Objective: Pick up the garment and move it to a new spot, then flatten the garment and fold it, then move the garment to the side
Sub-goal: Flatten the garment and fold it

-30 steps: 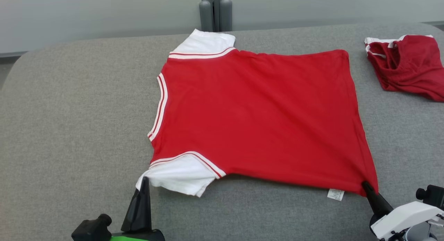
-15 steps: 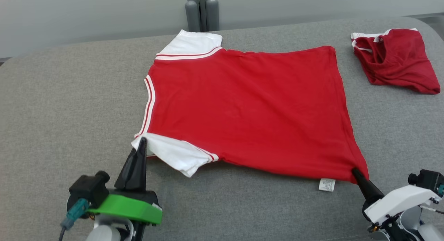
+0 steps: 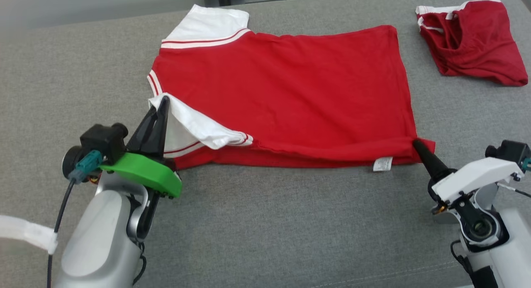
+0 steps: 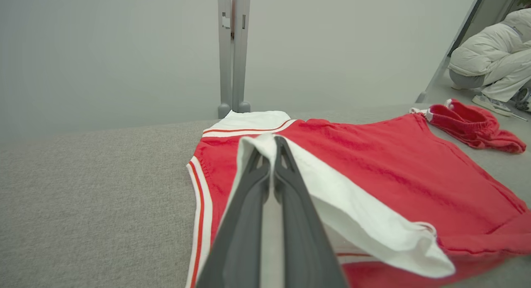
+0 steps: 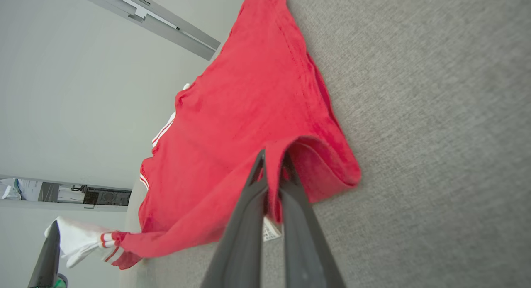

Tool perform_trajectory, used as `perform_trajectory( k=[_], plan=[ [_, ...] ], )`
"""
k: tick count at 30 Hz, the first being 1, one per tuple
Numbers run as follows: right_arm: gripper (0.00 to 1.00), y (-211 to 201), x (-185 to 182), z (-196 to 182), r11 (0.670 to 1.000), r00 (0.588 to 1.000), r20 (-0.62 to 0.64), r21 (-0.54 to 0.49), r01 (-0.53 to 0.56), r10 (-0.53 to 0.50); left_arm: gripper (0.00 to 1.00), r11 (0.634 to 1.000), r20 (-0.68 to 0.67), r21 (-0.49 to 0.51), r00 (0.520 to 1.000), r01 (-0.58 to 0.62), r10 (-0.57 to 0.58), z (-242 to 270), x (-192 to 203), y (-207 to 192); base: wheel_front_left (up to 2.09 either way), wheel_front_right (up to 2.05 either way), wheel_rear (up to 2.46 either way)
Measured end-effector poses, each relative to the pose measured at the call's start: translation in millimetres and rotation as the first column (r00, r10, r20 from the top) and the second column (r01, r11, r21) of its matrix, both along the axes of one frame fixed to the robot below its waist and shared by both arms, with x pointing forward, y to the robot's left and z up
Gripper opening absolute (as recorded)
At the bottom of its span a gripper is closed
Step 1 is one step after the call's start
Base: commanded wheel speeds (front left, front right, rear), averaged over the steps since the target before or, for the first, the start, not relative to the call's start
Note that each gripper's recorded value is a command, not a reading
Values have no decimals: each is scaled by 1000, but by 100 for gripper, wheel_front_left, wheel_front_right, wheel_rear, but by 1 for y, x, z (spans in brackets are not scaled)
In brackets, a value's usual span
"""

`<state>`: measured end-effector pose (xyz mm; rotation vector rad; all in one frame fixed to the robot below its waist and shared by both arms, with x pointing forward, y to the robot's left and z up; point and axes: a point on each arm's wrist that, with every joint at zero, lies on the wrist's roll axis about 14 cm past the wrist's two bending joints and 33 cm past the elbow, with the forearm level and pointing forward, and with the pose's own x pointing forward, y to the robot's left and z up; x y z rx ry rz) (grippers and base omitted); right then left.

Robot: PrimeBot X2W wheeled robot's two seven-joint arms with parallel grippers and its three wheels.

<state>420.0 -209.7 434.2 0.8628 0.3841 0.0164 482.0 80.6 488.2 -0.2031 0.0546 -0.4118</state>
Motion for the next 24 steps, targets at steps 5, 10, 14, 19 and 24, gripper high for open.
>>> perform_trajectory(
  k=[5,10,14,19,24],
  plan=[
    [0,-5,21,-3,999,1000,-13,-33,6,-7,0,998,-48,48,998,36,-34,-18,20,-11,0,0,0],
    [100,-3,35,-2,995,1000,1,-98,-6,6,89,999,-85,30,996,15,-13,-31,34,-12,0,0,0],
    [100,3,39,11,980,996,70,-196,-32,46,100,1000,-84,11,996,3,-2,-32,36,-15,0,0,0],
    [100,1,22,13,949,990,120,-312,-40,81,100,997,-69,-47,996,-68,64,-24,31,3,0,0,0],
    [100,-4,3,8,920,986,129,-389,-46,103,100,992,-133,-31,984,-126,121,-51,-3,28,0,0,0]
  ],
)
